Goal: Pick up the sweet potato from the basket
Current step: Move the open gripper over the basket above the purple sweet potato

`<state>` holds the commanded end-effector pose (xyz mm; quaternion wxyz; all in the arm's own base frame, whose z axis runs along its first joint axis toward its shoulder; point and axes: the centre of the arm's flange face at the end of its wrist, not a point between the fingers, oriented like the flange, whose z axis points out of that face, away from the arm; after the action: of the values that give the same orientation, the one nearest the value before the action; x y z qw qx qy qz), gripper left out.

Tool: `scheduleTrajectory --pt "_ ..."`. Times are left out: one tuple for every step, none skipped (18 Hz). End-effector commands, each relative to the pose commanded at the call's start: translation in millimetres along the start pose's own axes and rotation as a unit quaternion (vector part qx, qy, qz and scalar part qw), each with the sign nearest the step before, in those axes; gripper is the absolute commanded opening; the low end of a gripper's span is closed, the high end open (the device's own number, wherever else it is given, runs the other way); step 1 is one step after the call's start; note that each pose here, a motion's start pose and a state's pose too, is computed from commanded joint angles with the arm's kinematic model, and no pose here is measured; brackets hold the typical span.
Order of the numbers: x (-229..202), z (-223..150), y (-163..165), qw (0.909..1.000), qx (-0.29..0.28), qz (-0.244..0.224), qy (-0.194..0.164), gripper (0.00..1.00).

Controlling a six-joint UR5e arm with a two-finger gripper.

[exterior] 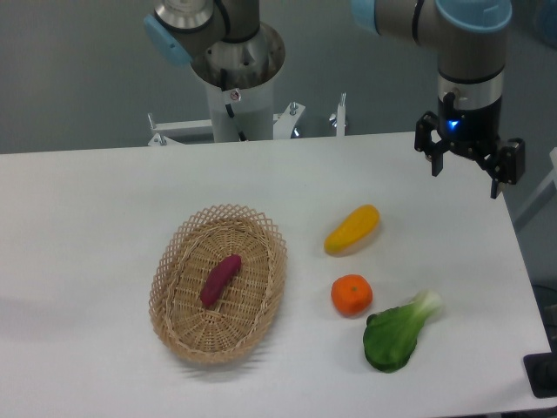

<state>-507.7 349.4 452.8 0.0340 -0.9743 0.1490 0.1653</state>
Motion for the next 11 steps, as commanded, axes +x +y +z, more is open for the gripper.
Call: scheduleTrajectory --pt "2.4 3.7 0.2 1.0000 0.000 0.003 0.003 1.00" --pt "4.1 4.7 -0.6 1.0000 0.000 0.001 0.005 1.00" --pt "7.2 1.4 -2.5 1.0000 0.002 0.001 0.004 1.00" --pt "12.7 4.6 -4.6 1.0000 0.002 0.004 0.009 1.00" --pt "19.9 9.8 -7.7 0.9999 0.002 0.005 0.015 1.00" --pt "28.5 9.7 -11.3 0.9998 0.003 0.009 0.019 1.00" --pt "38.0 16.3 -15.3 0.9996 0.006 0.012 0.025 1.00" --pt "46.9 22.8 -27.0 0.9995 0.014 0.017 0.024 1.00" --pt "52.9 26.4 -35.6 0.9996 0.023 0.006 0.014 1.00" --pt "60.7 32.3 -43.2 0.9992 0.029 -0.024 0.014 1.00" --pt "69.2 35.0 -50.5 0.9969 0.028 -0.072 0.017 1.00"
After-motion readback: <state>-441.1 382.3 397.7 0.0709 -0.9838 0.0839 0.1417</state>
